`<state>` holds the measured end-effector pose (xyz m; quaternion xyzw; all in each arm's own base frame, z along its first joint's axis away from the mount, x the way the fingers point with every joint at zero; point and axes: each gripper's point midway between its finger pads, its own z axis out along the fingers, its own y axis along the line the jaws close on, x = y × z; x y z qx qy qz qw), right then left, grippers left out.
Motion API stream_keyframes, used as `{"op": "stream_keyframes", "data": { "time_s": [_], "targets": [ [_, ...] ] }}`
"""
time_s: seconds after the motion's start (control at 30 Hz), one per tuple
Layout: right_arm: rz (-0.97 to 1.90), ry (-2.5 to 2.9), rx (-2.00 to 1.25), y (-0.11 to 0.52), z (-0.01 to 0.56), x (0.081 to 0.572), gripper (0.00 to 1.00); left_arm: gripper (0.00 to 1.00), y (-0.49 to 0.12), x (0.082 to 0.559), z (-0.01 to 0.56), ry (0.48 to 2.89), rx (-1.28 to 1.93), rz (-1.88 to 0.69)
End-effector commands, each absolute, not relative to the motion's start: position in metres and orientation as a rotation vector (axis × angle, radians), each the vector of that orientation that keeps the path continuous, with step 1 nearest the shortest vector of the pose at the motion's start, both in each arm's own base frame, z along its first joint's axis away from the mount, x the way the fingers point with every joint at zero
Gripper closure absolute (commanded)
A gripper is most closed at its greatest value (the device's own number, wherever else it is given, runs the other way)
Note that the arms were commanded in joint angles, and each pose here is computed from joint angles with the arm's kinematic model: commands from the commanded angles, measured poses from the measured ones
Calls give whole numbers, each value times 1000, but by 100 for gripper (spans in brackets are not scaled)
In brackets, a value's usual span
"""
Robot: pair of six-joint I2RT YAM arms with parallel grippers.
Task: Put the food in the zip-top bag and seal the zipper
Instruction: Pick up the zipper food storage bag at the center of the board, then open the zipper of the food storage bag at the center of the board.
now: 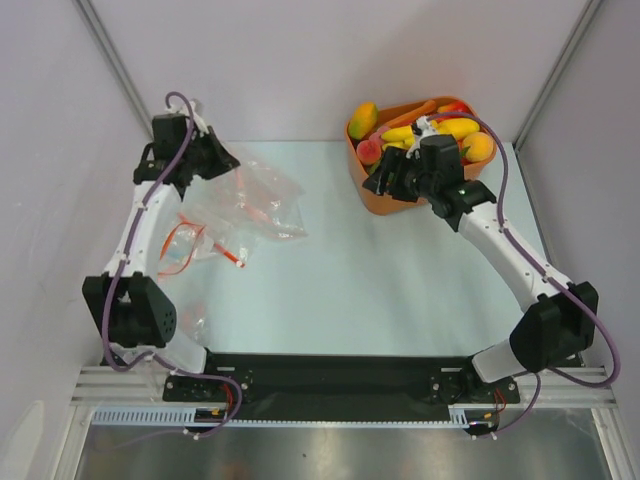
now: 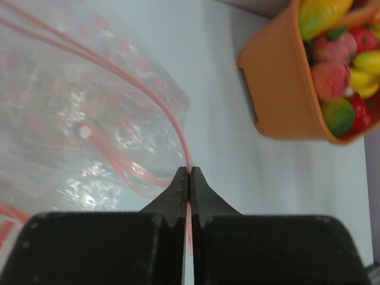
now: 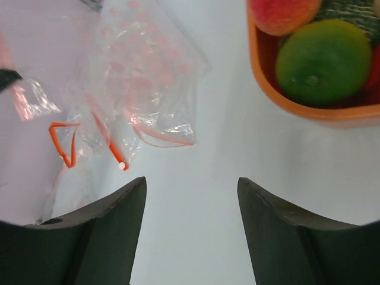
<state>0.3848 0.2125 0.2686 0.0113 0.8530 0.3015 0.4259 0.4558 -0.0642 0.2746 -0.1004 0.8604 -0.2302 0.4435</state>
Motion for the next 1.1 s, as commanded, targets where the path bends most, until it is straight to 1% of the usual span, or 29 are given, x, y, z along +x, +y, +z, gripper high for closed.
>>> {"op": "stream_keyframes", "data": {
  "time_s": [0.0,0.03,0.07,0.1,0.17,0.27,0.37,0.5,0.63,0.77,0.87,0.93,1.07],
  "targets": [
    [877,2021,-55,245,310,392,32,100,-107,418,283,2134,-106,-605],
    [904,2018,-80,257,311,391,33,100,-117,405,282,2133,-70,-604],
    [928,2015,-97,264,312,390,33,100,-142,393,281,2140,10,-623],
    [957,1996,-103,271,318,390,34,100,-148,387,276,2150,41,-584],
    [1005,2005,-131,287,316,387,37,100,-175,366,267,2171,131,-597],
    [1064,2023,-153,306,314,383,43,100,-198,340,251,2206,197,-666],
    [1074,2042,-178,318,309,379,44,100,-212,318,233,2233,268,-702],
    [1070,2099,-185,335,291,367,44,100,-215,299,213,2260,311,-737],
    [1044,2188,-151,346,264,357,39,100,-212,288,195,2288,342,-741],
    [1056,2205,-173,366,252,350,37,100,-211,283,193,2280,383,-741],
    [1072,2231,-176,379,243,348,37,100,-209,280,193,2279,403,-735],
    [1074,2253,-180,385,236,347,41,100,-208,278,193,2278,411,-734],
    [1066,2277,-196,391,227,345,42,100,-209,276,197,2260,427,-743]
  ]
}}
